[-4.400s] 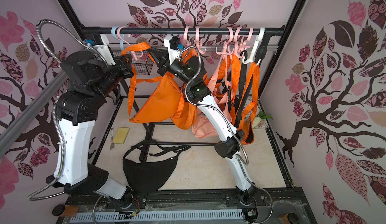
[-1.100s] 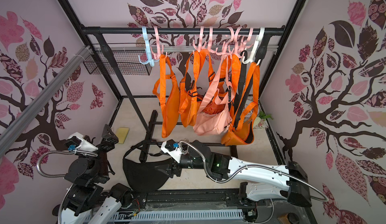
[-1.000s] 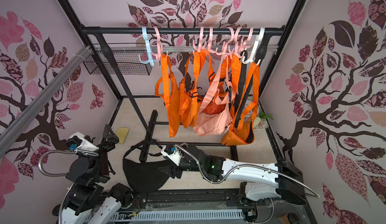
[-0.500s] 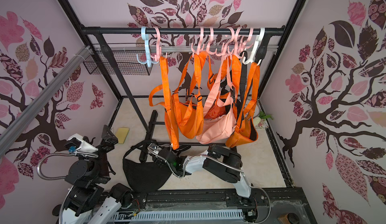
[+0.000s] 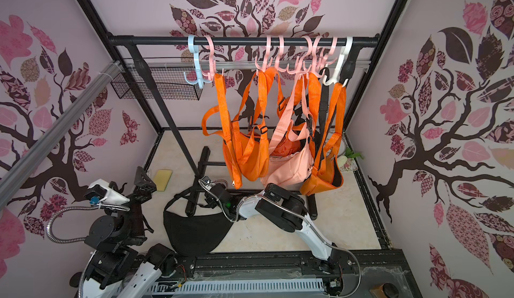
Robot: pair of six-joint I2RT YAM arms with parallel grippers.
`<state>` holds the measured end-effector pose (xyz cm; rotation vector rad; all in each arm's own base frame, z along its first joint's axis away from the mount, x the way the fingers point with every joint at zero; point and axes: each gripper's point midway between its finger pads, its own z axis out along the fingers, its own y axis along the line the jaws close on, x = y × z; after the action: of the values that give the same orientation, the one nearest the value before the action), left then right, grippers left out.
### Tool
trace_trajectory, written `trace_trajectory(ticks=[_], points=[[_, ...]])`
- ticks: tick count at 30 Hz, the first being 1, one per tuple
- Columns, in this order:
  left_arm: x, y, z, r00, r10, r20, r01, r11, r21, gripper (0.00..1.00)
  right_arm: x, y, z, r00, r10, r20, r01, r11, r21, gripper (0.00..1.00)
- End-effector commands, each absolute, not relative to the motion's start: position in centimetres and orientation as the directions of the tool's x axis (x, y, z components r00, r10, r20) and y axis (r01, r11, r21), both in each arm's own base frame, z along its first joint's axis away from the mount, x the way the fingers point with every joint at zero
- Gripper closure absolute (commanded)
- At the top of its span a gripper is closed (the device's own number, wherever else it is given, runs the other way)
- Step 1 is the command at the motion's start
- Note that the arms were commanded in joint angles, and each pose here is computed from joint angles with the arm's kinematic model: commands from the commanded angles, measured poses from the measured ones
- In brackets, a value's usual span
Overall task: Hang the bag on a hook
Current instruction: Pick up the bag from the center of the board.
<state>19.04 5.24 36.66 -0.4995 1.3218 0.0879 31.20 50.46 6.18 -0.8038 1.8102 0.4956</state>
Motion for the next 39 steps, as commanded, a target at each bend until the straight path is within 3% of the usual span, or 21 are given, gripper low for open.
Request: trace_trajectory(ticks=[1,7,14,24,28,35,39], points=[[19.2,5.1,36.3,0.267,-0.217,-0.939,-0.333,0.894,-0.301,0.02,30.4,51.5,4.7,-0.248,-0.298,-0.922,-0.755,0.656,-0.009,0.77],[19.5,4.8,36.2,0.256,-0.21,-0.944,-0.328,0.9,-0.289,0.02,29.7,50.3,9.8,-0.2,-0.236,-0.951,-0.761,0.649,-0.001,1.0],[20.1,3.6,36.3,0.233,-0.177,-0.956,-0.275,0.931,-0.239,0.02,26.6,49.8,20.5,-0.08,-0.161,-0.984,-0.82,0.571,-0.027,1.0],[20.4,-3.7,38.8,0.111,-0.086,-0.99,0.118,0.99,-0.073,0.07,20.3,47.8,31.1,0.002,-0.087,-0.996,-0.915,0.401,-0.037,1.0],[19.5,-7.9,37.9,0.044,-0.033,-0.998,0.358,0.934,-0.015,0.16,18.5,47.0,33.5,0.047,-0.09,-0.995,-0.924,0.375,-0.078,1.0],[16.8,-11.4,37.8,0.013,-0.011,-1.0,0.576,0.817,-0.001,0.22,18.3,45.5,36.8,0.08,-0.098,-0.992,-0.906,0.408,-0.114,1.0],[16.5,-13.0,36.2,-0.061,0.043,-0.997,0.653,0.757,-0.008,0.34,18.1,45.1,38.5,0.084,-0.086,-0.993,-0.907,0.407,-0.112,1.0]])
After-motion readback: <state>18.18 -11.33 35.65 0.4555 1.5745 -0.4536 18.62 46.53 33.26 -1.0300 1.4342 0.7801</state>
